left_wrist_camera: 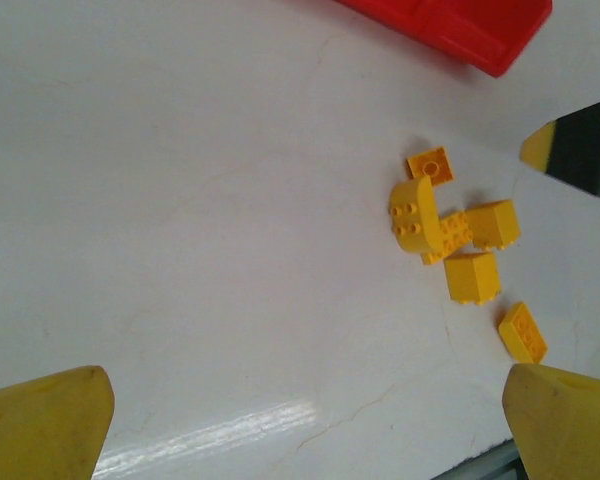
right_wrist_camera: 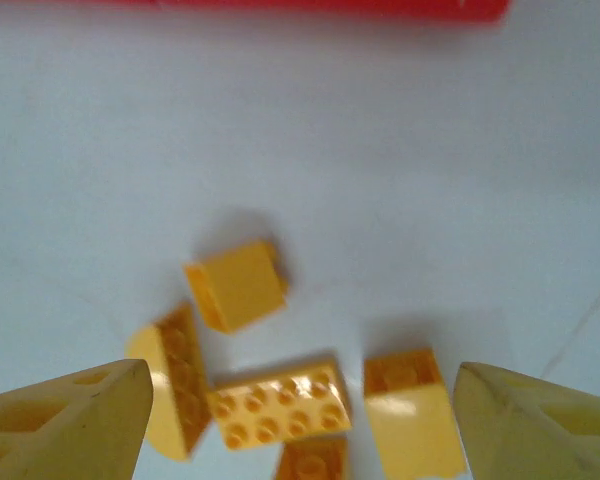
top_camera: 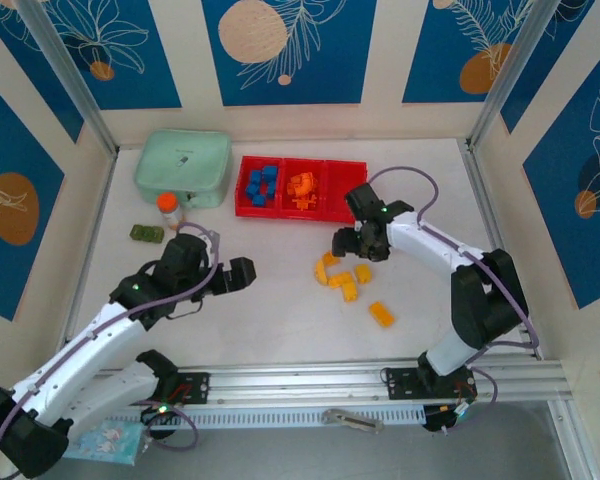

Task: Sort the legos into containers by color
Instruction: Pick up the lego from the center of the table.

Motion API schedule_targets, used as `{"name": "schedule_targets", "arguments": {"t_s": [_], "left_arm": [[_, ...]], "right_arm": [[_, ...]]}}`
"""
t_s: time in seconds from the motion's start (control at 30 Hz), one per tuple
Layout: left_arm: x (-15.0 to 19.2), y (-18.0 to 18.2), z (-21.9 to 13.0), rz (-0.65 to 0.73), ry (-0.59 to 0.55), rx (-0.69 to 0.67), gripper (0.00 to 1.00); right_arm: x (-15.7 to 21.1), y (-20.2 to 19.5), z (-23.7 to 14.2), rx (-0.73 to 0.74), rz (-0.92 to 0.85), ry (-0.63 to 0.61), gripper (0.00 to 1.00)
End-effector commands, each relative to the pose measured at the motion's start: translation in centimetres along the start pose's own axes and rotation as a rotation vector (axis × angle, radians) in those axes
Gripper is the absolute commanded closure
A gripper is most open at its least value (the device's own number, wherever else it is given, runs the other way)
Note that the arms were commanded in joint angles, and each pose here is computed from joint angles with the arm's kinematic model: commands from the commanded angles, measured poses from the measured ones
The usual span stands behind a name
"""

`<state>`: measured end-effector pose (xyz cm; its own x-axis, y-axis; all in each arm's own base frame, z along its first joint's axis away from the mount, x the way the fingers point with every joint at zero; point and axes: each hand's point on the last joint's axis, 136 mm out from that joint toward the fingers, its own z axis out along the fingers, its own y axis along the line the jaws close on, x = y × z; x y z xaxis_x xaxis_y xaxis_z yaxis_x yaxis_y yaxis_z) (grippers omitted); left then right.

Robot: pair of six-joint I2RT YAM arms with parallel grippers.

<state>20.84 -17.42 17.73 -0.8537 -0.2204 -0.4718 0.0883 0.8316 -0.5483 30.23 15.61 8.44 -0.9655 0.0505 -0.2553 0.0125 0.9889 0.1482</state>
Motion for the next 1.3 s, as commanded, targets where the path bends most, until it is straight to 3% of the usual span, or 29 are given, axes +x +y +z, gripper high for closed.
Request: {"name": "schedule_targets", "arguments": {"t_s": [0.0, 0.13, 0.33, 0.9, 1.13, 1.27], "left_arm": [[-0.5, -1.1, 0.7, 0.002, -0.044, 0.024, 0.01], [0.2, -2.0, 1.9, 0.010, -0.025, 0.042, 0.01], [0.3, -2.7, 2.6, 0.024, -0.011, 0.045, 0.01], [0.0, -2.7, 2.7, 0.039, -0.013, 0.029, 0.01], [-0.6, -3.2, 2.9, 0.065, -0.017, 0.023, 0.01], [-1.5, -4.0, 3.1, 0.092, -0.028, 0.021, 0.01]], "right_arm": [[1.3, 0.2, -0.2, -0.052, 0.042, 0.007, 0.19], [3.3, 0.1, 1.0, -0.074, 0.056, 0.056, 0.17], [4.1, -2.4, 2.3, 0.027, 0.081, 0.058, 0.20], [2.6, -3.7, 4.4, 0.058, 0.079, 0.078, 0.53], [0.9, -3.2, 2.5, 0.044, 0.058, 0.017, 0.74], [-2.1, -2.7, 0.0, 0.052, 0.043, -0.074, 0.75]]}}
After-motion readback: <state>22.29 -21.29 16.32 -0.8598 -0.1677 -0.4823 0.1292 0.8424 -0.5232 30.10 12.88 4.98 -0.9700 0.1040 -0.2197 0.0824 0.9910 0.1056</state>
